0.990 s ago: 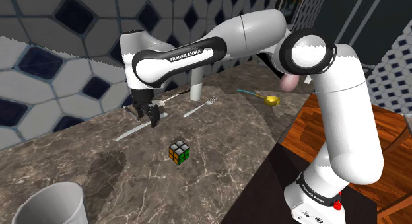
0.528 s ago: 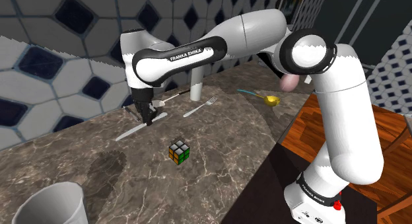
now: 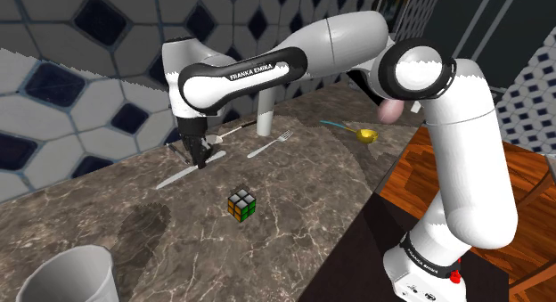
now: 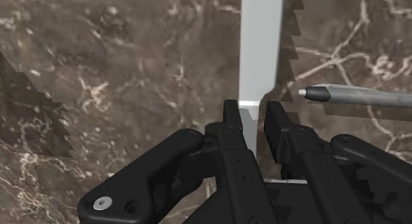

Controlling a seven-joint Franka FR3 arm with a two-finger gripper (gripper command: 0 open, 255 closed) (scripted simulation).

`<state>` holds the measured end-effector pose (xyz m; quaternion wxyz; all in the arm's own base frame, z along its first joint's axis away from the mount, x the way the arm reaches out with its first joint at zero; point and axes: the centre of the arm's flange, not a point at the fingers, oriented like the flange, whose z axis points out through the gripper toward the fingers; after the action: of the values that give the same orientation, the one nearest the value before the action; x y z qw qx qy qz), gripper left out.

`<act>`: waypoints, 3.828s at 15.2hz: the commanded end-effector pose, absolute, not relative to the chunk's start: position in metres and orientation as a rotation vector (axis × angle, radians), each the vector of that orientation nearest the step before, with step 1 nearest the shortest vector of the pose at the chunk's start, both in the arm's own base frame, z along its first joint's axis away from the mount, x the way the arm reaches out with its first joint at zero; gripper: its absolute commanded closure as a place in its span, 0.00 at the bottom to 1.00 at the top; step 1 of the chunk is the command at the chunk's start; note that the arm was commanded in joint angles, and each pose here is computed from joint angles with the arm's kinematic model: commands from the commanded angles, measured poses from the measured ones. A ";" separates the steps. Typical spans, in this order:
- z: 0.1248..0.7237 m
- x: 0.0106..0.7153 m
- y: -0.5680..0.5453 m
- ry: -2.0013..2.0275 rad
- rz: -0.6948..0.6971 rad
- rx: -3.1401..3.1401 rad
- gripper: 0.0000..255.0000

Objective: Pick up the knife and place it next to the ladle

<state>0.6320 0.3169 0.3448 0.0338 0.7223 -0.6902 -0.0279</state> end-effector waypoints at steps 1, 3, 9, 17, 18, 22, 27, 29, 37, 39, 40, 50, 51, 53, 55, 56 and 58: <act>0.353 0.632 0.317 -2.122 -0.087 2.221 1.00; 0.364 0.632 0.317 -2.122 -0.087 2.221 1.00; 0.396 0.632 0.317 -2.122 -0.087 2.221 1.00; 0.438 0.632 0.317 -2.122 -0.087 2.221 1.00; 0.443 0.632 0.317 -2.122 -0.087 2.221 1.00; 0.463 0.632 0.317 -2.122 -0.087 2.221 1.00; 0.463 0.630 0.251 -2.122 -0.087 2.221 1.00; 0.464 0.630 0.225 -2.122 -0.087 2.221 1.00; 0.464 0.627 0.119 -2.122 -0.087 2.221 1.00; 0.464 0.626 0.093 -2.122 -0.087 2.221 1.00; 0.464 0.626 0.080 -2.122 -0.087 2.221 1.00; 0.464 0.622 -0.052 -2.122 -0.087 2.221 1.00; 0.464 0.622 -0.065 -2.122 -0.087 2.221 1.00; 0.464 0.621 -0.092 -2.122 -0.087 2.221 1.00; 0.464 0.620 -0.118 -2.122 -0.087 2.221 1.00; 0.464 0.620 -0.131 -2.122 -0.087 2.221 1.00; 0.464 0.619 -0.158 -2.122 -0.087 2.221 1.00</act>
<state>0.6205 -0.1440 0.4610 0.0345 0.7221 -0.6904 -0.0282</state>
